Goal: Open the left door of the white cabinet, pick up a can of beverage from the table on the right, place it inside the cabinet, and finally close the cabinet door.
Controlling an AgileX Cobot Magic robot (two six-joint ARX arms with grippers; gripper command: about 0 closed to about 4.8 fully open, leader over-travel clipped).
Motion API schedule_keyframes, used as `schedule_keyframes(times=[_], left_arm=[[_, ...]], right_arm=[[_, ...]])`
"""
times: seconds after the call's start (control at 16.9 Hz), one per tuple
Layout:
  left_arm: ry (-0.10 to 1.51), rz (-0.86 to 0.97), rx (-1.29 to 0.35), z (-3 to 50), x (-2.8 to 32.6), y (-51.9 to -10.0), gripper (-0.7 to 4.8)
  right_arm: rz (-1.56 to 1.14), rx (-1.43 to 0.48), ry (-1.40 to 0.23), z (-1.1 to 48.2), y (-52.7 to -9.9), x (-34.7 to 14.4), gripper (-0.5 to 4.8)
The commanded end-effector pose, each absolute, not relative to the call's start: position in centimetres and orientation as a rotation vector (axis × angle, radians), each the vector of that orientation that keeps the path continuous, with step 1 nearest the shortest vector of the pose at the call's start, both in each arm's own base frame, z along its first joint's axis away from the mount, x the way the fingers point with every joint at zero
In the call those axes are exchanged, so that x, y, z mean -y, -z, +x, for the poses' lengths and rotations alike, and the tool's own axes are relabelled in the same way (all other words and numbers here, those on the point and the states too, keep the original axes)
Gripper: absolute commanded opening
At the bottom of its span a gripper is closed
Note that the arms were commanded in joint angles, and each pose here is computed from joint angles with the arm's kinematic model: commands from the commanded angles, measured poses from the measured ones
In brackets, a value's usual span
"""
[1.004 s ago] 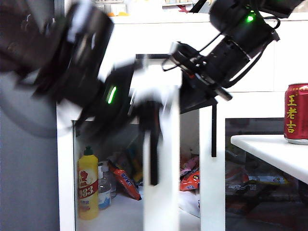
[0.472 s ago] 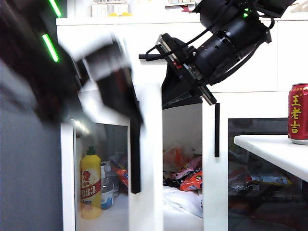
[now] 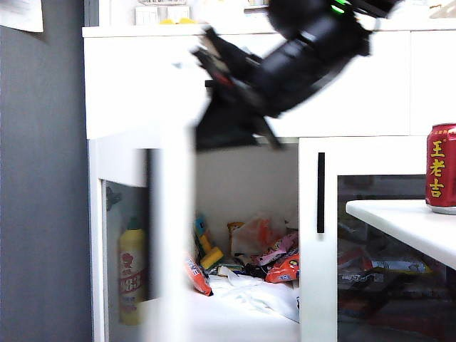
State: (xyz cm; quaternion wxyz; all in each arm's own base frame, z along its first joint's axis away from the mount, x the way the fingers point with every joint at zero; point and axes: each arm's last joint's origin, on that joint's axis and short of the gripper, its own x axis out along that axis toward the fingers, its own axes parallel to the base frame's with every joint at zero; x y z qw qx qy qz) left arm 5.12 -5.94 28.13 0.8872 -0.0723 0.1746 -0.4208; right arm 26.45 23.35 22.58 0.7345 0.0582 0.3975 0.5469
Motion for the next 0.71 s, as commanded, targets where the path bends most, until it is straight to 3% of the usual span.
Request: schedule_keyframes(times=[0.06, 0.47, 0.71], left_arm=[[0.847, -0.209, -0.452, 3.1, 3.8, -27.0, 4.79], [1.001, -0.307, -0.457, 1.7, 2.9, -27.2, 4.79], [1.023, -0.333, -0.373, 1.6, 2.8, -28.3, 4.79]], right_arm=[[0.207, -0.818, -1.270, 25.0, -23.0, -26.8, -0.02], [0.254, -0.757, -1.408, 20.5, -21.5, -33.4, -0.02], [0.280, -0.647, -1.336, 23.4, -24.1, -30.2, -0.02]])
